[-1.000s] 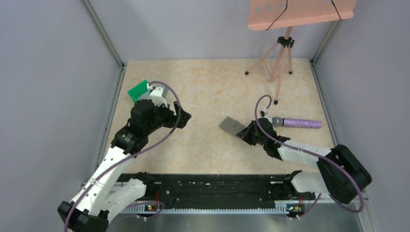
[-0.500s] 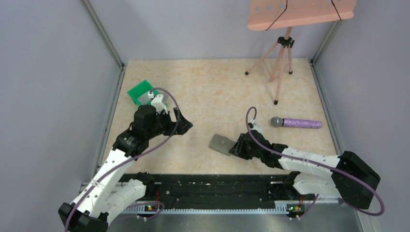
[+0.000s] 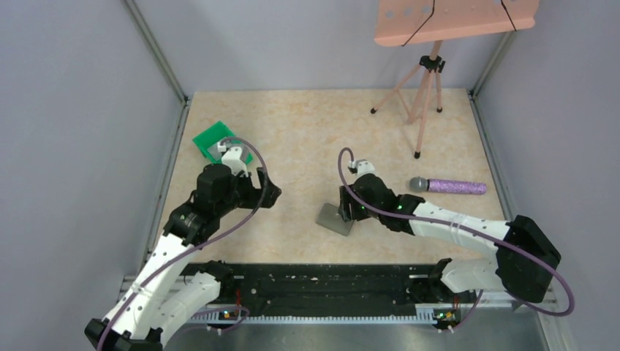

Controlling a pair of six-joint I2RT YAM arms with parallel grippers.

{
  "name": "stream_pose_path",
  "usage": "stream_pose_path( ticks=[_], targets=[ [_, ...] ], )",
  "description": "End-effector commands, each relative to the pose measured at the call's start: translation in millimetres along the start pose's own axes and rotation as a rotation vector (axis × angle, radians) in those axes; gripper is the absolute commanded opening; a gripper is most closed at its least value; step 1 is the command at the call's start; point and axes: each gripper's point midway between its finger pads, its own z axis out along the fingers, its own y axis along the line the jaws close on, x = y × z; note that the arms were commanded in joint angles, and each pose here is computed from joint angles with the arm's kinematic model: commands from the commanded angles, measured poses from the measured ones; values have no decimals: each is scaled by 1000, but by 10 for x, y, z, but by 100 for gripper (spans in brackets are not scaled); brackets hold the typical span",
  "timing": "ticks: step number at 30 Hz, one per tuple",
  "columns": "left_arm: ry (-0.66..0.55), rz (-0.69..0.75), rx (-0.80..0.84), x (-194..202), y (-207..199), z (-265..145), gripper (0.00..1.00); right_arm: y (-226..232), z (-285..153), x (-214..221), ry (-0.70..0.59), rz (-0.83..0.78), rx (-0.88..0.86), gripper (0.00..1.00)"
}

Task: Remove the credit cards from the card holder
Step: Move the card holder to the center of the board, then open the card holder at the center of the board.

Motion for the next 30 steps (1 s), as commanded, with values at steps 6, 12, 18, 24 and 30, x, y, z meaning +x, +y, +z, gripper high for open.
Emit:
stream_pose_path(
  ticks=[6, 12, 18, 24, 30],
  targets=[
    [-242, 49, -115, -350, 213, -331, 93, 223, 173, -193, -30, -337, -111, 59],
    [-323, 56, -163, -423, 316, -449, 93, 218, 333, -148, -22, -445, -105, 57],
    [-311, 51, -172, -402, 334, -429, 93, 384, 439, -26, -18, -530, -137, 56],
    [-307, 53, -194, -397, 372, -444, 94, 341, 551, 28, -21, -595, -60, 53],
    [-303, 59, -187, -386, 364, -428, 94, 210, 597, 52, -17, -604, 32, 37]
  ],
)
